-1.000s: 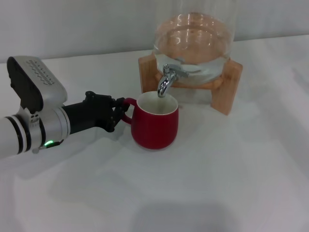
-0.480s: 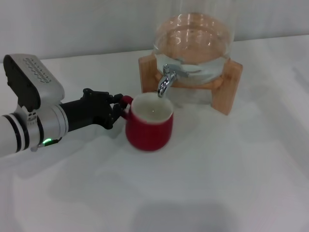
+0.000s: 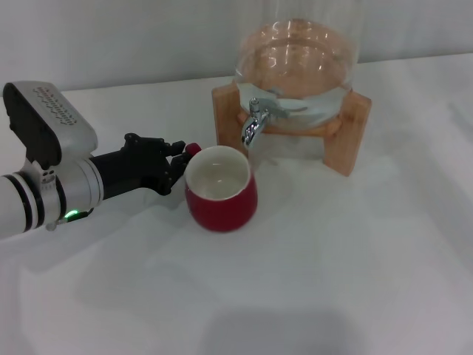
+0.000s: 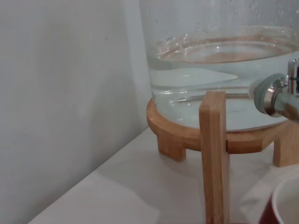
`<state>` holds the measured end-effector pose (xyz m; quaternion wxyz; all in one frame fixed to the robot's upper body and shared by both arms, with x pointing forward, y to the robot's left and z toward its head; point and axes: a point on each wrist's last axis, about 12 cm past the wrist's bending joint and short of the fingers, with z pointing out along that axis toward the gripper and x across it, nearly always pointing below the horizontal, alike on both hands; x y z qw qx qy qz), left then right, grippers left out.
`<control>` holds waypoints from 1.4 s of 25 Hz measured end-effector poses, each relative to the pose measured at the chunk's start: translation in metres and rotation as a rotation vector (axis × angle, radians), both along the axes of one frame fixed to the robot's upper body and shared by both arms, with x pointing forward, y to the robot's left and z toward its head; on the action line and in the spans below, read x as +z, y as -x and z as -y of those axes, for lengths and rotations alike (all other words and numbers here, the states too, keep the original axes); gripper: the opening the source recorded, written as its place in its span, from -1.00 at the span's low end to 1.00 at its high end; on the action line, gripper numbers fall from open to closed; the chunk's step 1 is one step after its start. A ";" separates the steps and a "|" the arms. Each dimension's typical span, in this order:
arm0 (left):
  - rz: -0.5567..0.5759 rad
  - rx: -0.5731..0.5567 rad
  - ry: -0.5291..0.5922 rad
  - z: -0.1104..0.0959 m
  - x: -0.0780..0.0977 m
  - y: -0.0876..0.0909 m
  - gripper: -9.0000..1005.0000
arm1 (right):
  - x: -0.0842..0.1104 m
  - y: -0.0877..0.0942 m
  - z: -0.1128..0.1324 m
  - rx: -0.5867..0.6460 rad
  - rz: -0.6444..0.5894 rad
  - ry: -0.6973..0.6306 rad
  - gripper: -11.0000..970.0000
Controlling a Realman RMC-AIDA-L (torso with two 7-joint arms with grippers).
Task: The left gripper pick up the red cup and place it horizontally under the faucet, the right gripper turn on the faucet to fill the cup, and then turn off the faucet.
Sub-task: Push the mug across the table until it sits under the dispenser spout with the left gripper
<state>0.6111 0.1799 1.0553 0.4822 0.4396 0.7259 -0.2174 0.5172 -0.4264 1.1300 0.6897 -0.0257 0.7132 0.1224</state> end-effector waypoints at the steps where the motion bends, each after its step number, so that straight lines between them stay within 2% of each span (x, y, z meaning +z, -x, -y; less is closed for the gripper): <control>1: 0.000 0.000 0.000 0.000 0.000 0.000 -0.65 | 0.000 0.000 0.000 0.000 0.000 0.000 0.31; 14: -0.032 -0.004 0.006 0.001 -0.003 0.003 -0.65 | 0.000 0.000 0.000 0.000 0.001 -0.002 0.31; 25: -0.057 -0.028 0.039 -0.002 -0.009 0.016 -0.66 | 0.000 0.006 0.007 -0.022 0.005 -0.009 0.31; 35: -0.062 0.005 0.069 -0.025 -0.009 0.025 -0.66 | -0.001 0.007 0.008 -0.025 0.004 -0.014 0.31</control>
